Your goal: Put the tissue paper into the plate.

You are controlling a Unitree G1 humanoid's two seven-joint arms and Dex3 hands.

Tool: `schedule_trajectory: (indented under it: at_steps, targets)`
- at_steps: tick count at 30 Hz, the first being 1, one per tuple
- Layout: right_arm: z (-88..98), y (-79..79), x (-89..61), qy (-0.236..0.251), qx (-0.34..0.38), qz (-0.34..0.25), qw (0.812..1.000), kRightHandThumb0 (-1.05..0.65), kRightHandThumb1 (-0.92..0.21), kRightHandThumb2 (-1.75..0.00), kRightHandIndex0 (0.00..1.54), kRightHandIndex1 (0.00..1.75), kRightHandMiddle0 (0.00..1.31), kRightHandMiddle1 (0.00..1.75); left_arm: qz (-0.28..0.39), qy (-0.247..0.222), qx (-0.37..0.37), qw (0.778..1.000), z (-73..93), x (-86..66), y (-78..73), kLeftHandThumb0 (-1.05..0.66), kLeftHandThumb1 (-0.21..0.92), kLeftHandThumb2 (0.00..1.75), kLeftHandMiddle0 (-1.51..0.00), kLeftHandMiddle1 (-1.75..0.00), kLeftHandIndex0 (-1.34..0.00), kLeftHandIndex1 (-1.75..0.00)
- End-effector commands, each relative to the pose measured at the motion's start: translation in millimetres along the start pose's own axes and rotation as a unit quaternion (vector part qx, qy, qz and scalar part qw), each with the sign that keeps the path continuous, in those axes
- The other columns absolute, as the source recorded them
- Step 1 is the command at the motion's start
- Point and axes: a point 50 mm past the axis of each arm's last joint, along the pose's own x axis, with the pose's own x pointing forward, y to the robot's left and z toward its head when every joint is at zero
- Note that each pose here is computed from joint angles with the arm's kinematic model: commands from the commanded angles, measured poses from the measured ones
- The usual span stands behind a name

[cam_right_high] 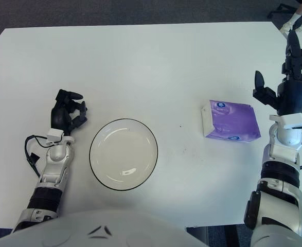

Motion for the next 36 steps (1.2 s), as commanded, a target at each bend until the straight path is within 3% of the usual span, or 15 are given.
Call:
schedule_trajectory:
  at_steps: [1,5,8,12,16,19,21,24,29,30,34,36]
  targets:
    - [2.2,-1.2,4.6,0.015,-0.060,0.055,0.997,-0.99,-0.92,-0.93,0.00,0.00,0.00,0.00,-0.019,0.150,0.023,0.988,-56.0,-45.6,-6.9,-0.39,0.66,0.89,-0.58,-1.75,-0.35,-1.75]
    - [12.0,-3.5,14.4,0.024,-0.084,0.084,0.993,-1.01,-0.92,-0.90,0.00,0.00,0.00,0.00,-0.022,0.149,0.026,0.988,-55.7,-45.7,-7.9,-0.39,0.65,0.90,-0.58,-1.75,-0.36,-1.75]
    - [25.7,-23.6,13.8,0.035,-0.134,0.091,0.986,-1.00,-0.92,-0.78,0.00,0.00,0.00,0.00,-0.025,0.147,0.025,0.988,-55.1,-45.6,-8.7,-0.39,0.65,0.90,-0.59,-1.75,-0.36,-1.75]
    - [32.3,-27.4,19.7,0.100,-0.236,0.102,0.961,-0.95,-0.92,-0.69,0.00,0.00,0.00,0.00,-0.026,0.147,0.023,0.988,-54.5,-45.1,-10.0,-0.39,0.65,0.90,-0.58,-1.75,-0.36,-1.75]
    - [30.3,-23.6,22.3,0.149,-0.305,0.135,0.931,-0.89,-0.92,-0.71,0.01,0.01,0.00,0.00,-0.027,0.149,0.022,0.988,-54.6,-44.4,-11.6,-0.39,0.65,0.90,-0.57,-1.75,-0.36,-1.75]
    - [34.4,-19.1,26.4,0.157,-0.351,0.166,0.908,-0.82,-0.92,-0.78,0.06,0.06,0.00,0.03,-0.029,0.148,0.023,0.988,-54.6,-43.7,-13.5,-0.39,0.66,0.89,-0.56,-1.75,-0.35,-1.75]
    - [36.2,-17.7,27.3,0.159,-0.368,0.179,0.898,-0.77,-0.92,-0.88,0.03,0.22,0.00,0.12,-0.031,0.147,0.024,0.988,-54.6,-43.2,-14.7,-0.39,0.67,0.88,-0.56,-1.75,-0.35,-1.75]
    - [37.8,-17.7,27.8,0.165,-0.379,0.189,0.891,-0.74,-0.92,-0.96,0.01,0.30,0.00,0.16,-0.032,0.146,0.025,0.988,-54.4,-43.0,-15.9,-0.38,0.67,0.88,-0.56,-1.75,-0.34,-1.75]
    - [36.4,-20.1,22.5,0.159,-0.370,0.212,0.890,-0.74,-0.92,-1.07,0.00,0.25,0.00,0.10,-0.038,0.147,0.021,0.988,-54.0,-42.1,-18.8,-0.38,0.67,0.87,-0.55,-1.75,-0.34,-1.75]
    - [36.9,-20.7,20.8,0.154,-0.363,0.216,0.893,-0.76,-0.92,-1.08,0.00,0.17,0.00,0.06,-0.039,0.147,0.021,0.988,-53.9,-42.0,-19.1,-0.38,0.67,0.87,-0.55,-1.75,-0.34,-1.75]
    - [58.5,-34.2,-1.1,0.079,-0.330,0.251,0.907,-0.81,-0.92,-1.04,0.00,0.04,0.00,0.01,-0.045,0.148,0.023,0.988,-54.0,-41.3,-21.4,-0.38,0.67,0.87,-0.55,-1.75,-0.34,-1.75]
    - [73.6,-40.6,-3.6,0.047,-0.328,0.268,0.905,-0.84,-0.92,-1.01,0.00,0.02,0.00,0.01,-0.047,0.148,0.023,0.988,-54.1,-41.1,-22.3,-0.38,0.67,0.87,-0.55,-1.75,-0.34,-1.75]
